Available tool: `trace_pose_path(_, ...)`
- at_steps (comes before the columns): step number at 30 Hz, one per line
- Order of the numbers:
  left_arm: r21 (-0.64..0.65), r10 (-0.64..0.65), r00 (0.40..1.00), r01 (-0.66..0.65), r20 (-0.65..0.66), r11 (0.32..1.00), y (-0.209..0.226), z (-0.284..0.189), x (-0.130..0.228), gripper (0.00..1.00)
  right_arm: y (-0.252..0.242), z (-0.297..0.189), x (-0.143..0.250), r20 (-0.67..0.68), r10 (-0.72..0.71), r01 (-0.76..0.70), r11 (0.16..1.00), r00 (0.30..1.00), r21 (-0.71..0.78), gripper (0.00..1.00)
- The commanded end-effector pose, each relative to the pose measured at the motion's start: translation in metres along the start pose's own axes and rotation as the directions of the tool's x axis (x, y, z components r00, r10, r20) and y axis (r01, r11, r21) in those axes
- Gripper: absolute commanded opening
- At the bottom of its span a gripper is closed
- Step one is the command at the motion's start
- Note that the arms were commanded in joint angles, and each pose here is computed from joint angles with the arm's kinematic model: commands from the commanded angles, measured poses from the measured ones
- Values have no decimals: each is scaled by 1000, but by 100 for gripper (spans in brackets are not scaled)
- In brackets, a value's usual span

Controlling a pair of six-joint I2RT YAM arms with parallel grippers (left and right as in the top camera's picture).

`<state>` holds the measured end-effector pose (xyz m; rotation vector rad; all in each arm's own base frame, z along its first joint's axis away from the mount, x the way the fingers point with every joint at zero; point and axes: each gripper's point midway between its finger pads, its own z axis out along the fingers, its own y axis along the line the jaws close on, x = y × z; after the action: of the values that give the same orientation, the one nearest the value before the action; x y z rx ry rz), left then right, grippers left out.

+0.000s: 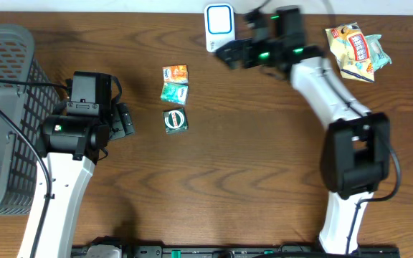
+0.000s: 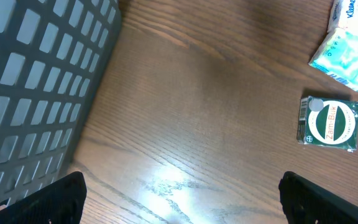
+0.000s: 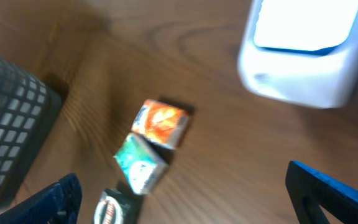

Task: Scan the item barcode
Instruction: 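Reach the right gripper to the mint-green packet and grasp it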

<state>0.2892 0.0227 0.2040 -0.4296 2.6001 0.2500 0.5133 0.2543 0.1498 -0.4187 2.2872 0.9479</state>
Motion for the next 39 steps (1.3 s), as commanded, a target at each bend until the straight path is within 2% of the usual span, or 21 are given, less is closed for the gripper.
trace_pose_path(1, 1, -6, 1000, 6, 9, 1000, -1, -3, -4, 98, 12, 35, 19, -14, 68, -66, 989, 998, 132, 97)
trace_pose_path(4, 1, -6, 1000, 6, 9, 1000, -1, -3, -4, 97, 24, 54, 35, -27, 101, -94, 979, 995, 181, 96)
trace_pose_path(6, 1, -6, 1000, 6, 9, 1000, -1, -3, -4, 98, 36, 70, 48, -34, 130, -121, 972, 991, 202, 93)
trace_pose_path(9, 1, -6, 1000, 6, 9, 1000, -1, -3, -4, 97, 39, 87, 62, -48, 123, -110, 970, 991, 219, 82)
trace_pose_path(12, 1, -6, 1000, 6, 9, 1000, -1, -3, -4, 98, 37, 102, 76, -60, 103, -86, 967, 993, 240, 79)
trace_pose_path(13, 1, -6, 1000, 6, 9, 1000, 0, -3, -4, 98, 36, 107, 79, -64, 86, -68, 968, 994, 241, 77)
trace_pose_path(15, 1, -6, 1000, 6, 9, 1000, -1, -3, -4, 98, 33, 117, 87, -81, 42, -22, 972, 996, 235, 63)
trace_pose_path(18, 1, -6, 1000, 6, 9, 1000, -1, -3, -4, 98, 24, 131, 102, -104, 40, -14, 972, 994, 236, 50)
trace_pose_path(21, 1, -6, 1000, 6, 9, 1000, -1, -3, -4, 98, 18, 138, 115, -129, 49, -16, 971, 990, 240, 47)
trace_pose_path(27, 1, -6, 1000, 6, 9, 1000, -1, -3, -4, 98, 15, 135, 124, -189, -20, 66, 968, 982, 242, 25)
trace_pose_path(31, 1, -6, 1000, 6, 9, 1000, -1, -3, -4, 98, 13, 114, 126, -241, 7, 60, 961, 970, 271, 24)
trace_pose_path(35, 1, -6, 1000, 6, 9, 1000, -1, -3, -4, 98, 8, 73, 124, -298, 66, 46, 934, 952, 355, 22)
trace_pose_path(39, 1, -6, 1000, 6, 9, 1000, -1, -3, -4, 98, -3, 15, 130, -369, 123, 87, 859, 921, 504, 36)
